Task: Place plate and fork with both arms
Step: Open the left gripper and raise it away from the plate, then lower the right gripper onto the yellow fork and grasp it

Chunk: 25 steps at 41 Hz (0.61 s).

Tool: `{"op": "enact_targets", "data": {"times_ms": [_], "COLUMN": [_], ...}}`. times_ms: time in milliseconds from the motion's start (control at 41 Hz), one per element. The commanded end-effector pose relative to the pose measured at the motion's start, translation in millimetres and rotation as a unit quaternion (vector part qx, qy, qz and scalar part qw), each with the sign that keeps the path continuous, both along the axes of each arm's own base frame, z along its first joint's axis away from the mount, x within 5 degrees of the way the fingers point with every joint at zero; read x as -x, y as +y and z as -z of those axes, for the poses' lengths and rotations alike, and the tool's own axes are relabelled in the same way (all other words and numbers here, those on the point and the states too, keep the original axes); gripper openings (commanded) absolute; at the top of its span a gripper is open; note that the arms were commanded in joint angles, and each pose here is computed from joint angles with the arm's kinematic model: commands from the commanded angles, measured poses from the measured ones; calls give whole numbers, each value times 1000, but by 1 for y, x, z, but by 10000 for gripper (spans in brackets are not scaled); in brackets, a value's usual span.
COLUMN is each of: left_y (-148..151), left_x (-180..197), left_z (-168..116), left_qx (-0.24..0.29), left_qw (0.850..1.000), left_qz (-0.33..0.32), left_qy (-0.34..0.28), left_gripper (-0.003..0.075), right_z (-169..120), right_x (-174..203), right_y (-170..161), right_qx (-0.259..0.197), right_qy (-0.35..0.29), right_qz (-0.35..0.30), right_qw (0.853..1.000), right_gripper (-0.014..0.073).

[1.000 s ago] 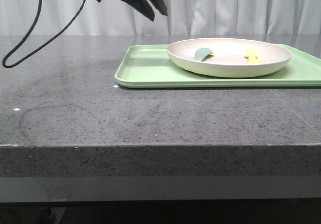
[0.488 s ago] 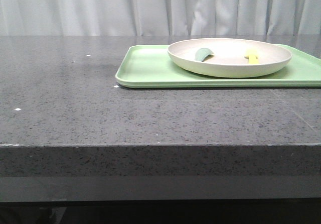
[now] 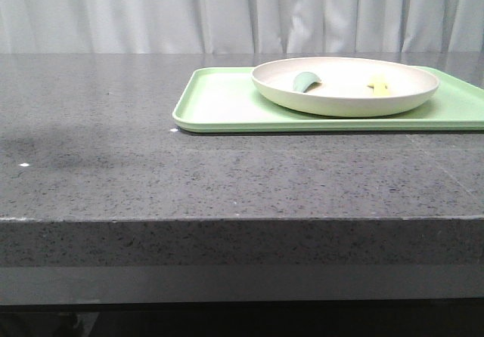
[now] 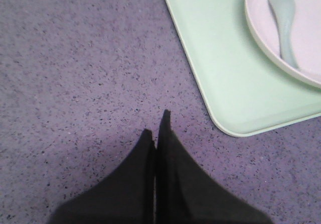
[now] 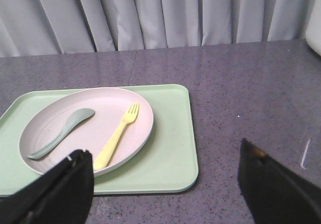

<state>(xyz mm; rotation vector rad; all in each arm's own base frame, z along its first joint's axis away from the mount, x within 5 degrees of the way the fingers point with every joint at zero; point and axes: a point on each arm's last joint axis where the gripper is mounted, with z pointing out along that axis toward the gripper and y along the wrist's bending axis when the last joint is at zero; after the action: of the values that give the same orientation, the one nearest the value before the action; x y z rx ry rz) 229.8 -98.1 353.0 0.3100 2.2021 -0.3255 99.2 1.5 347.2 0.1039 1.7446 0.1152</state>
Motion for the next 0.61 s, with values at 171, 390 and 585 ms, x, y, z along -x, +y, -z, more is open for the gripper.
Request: {"op": "enact_targets", "data": {"times_ms": [171, 390, 585], "left_y": [38, 62, 71], "left_x": [87, 144, 167], "left_z": [-4, 14, 23], "left_qx": [75, 112, 129], "left_qw": [979, 955, 940], "left_qz": [-11, -13, -13], "left_qy": [-187, -276, -316], "left_gripper": [-18, -18, -18], "right_z": [-13, -9, -14], "right_x": [-10, -22, -58], "right_y": [-1, -1, 9], "right_qx": [-1, -4, -41], "right_qy": [-29, -13, 36], "right_qz": [5, 5, -29], "right_qw": [1000, 1000, 998], "right_gripper": [610, 610, 610]}}
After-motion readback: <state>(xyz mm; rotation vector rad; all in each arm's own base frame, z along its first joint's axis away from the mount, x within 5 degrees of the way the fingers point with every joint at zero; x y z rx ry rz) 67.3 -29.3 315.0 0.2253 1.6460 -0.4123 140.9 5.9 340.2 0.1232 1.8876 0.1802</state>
